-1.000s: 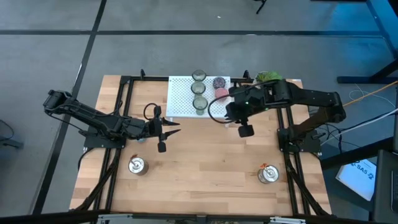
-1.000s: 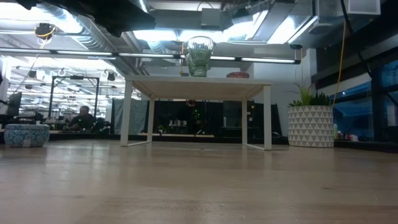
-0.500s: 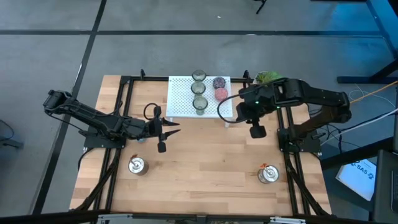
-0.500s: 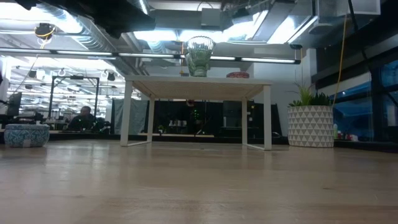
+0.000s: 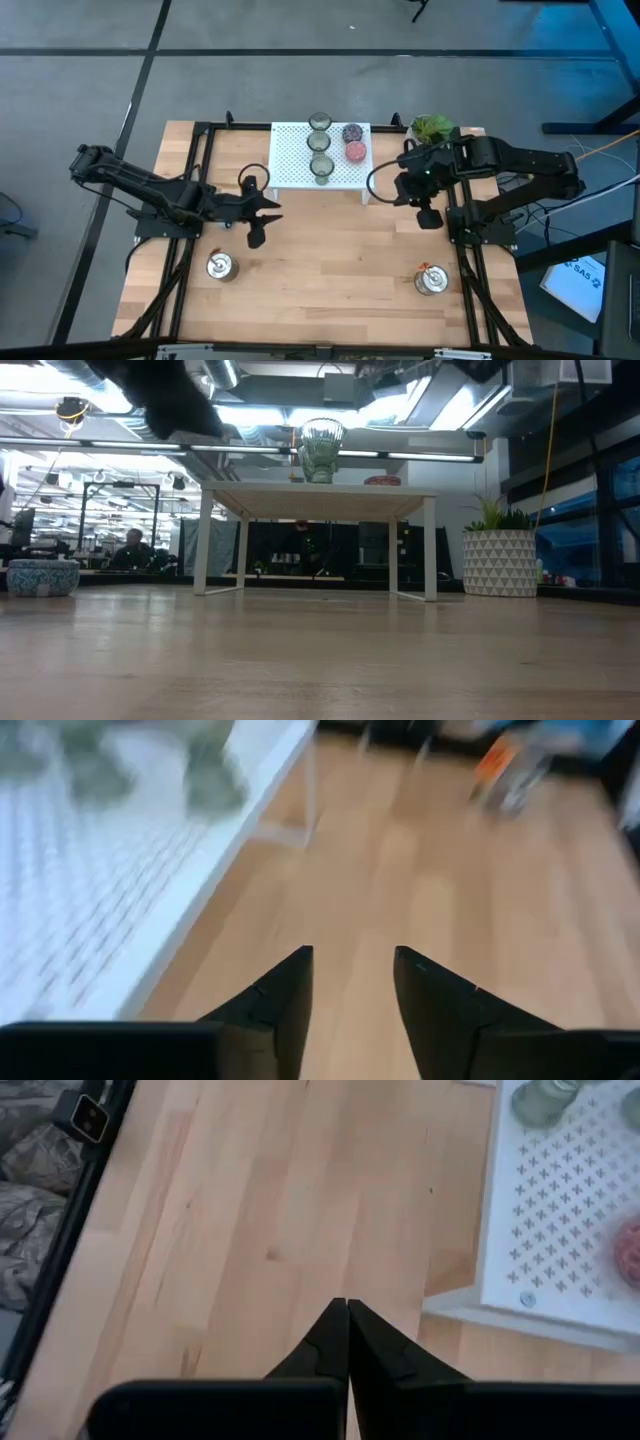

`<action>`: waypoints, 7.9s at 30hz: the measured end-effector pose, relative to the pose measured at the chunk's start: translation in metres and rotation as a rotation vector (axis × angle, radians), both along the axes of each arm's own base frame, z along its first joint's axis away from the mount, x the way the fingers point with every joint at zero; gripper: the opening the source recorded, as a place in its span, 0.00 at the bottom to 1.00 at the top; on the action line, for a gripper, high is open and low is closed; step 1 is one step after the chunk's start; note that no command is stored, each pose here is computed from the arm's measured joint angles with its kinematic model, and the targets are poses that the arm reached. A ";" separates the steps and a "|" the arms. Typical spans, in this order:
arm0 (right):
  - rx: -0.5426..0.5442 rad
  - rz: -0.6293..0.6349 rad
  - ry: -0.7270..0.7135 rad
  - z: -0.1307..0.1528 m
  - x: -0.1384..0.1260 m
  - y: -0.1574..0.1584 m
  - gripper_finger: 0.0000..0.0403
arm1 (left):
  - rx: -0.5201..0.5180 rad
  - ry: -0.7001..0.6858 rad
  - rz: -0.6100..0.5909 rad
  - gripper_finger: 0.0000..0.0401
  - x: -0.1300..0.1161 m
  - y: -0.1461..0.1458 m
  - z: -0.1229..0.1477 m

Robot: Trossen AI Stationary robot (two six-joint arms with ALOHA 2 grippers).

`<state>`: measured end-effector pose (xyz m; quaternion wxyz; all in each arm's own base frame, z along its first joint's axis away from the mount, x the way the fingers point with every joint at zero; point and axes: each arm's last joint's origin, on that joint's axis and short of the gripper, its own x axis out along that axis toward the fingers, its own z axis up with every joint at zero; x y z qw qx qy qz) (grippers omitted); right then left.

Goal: Pick & Place candle stick holders
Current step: Put the blue patterned scented candle on the shelf aligned with the other patterned scented candles, then adjust the shelf

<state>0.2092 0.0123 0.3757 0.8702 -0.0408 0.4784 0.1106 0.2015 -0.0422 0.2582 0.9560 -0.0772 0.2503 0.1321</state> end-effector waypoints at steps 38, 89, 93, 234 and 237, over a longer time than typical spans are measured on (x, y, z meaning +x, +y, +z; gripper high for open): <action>0.149 0.103 -0.041 -0.085 0.082 0.019 0.53 | -0.326 0.942 0.425 0.67 -0.041 0.020 -0.042; 0.150 0.103 -0.050 -0.086 0.084 0.020 0.64 | -0.428 1.085 0.459 0.40 -0.035 0.014 -0.118; 0.150 0.103 -0.055 -0.086 0.084 0.020 0.64 | -0.393 1.055 0.451 0.31 -0.028 0.016 -0.106; 0.062 0.193 -0.071 -0.086 0.083 0.019 0.61 | -0.302 0.818 0.160 0.00 0.032 0.005 -0.063; 0.062 0.194 -0.071 -0.086 0.083 0.019 0.61 | -0.297 0.787 0.127 0.00 0.038 0.003 -0.052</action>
